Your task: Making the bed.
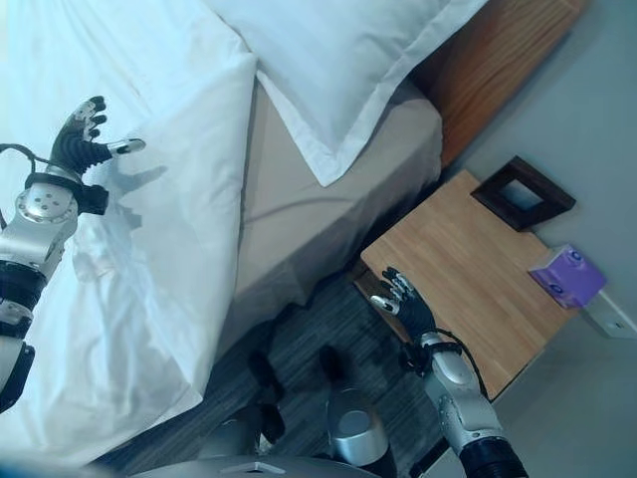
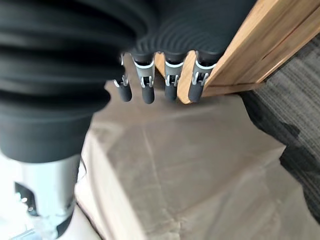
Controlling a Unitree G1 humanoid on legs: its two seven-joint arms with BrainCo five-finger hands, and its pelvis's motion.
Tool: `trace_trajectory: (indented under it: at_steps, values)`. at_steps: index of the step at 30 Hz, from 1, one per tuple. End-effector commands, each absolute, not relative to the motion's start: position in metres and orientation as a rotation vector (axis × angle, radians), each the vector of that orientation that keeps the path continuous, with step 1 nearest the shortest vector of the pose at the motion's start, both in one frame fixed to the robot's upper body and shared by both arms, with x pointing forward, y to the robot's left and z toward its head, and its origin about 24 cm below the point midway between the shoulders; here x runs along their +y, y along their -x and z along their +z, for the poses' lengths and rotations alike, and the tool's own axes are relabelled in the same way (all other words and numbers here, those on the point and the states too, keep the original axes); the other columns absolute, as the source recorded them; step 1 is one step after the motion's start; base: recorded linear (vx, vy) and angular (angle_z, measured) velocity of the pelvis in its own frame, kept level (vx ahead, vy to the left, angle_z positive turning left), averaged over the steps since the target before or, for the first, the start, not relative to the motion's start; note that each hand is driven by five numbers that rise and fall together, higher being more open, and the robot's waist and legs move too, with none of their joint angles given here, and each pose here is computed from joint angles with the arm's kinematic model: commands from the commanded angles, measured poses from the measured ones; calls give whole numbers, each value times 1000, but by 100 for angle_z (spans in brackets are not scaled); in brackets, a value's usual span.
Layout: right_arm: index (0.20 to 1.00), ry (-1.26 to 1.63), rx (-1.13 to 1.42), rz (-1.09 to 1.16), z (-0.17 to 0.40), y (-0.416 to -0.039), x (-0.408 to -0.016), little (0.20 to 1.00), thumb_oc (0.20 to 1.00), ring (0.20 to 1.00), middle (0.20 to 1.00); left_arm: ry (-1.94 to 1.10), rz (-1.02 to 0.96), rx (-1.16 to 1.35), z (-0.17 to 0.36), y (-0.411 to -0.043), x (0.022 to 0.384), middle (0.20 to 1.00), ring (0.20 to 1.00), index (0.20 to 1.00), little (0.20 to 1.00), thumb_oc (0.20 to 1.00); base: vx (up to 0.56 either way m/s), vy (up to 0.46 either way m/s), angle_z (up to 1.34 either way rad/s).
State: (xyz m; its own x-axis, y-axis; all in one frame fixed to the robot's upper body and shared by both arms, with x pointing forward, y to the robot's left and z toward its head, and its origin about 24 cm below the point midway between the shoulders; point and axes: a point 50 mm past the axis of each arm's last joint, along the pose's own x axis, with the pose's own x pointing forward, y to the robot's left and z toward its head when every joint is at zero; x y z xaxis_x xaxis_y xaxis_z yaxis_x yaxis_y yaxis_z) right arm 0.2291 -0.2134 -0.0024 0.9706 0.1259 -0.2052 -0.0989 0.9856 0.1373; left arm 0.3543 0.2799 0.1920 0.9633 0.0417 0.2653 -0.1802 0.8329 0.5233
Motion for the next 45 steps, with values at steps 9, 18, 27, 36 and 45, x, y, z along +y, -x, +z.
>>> trace_trajectory:
  at_steps: [9, 18, 27, 36, 45]
  values:
    - [1000, -159, 123, 38, 8, -217, -224, 1000, 1000, 1000, 1000, -490, 121, -378, 189, -334, 272, 1000, 1000, 1000, 1000, 1000, 16, -1, 9]
    - [1000, -142, 137, 27, 5, -212, -228, 1000, 1000, 1000, 1000, -534, 138, -402, 188, -326, 272, 1000, 1000, 1000, 1000, 1000, 1, 6, 7]
    - [1000, -137, 154, 15, 1, -210, -230, 1000, 1000, 1000, 1000, -567, 223, -361, 183, -329, 286, 1000, 1000, 1000, 1000, 1000, 0, 0, 0]
    - [1000, -139, 143, 13, 3, -212, -230, 1000, 1000, 1000, 1000, -545, 303, -370, 186, -329, 295, 1000, 1000, 1000, 1000, 1000, 0, 0, 0]
    - [1000, -125, 153, 39, 3, -217, -226, 1000, 1000, 1000, 1000, -471, 272, -258, 156, -335, 289, 1000, 1000, 1000, 1000, 1000, 1, -7, 0]
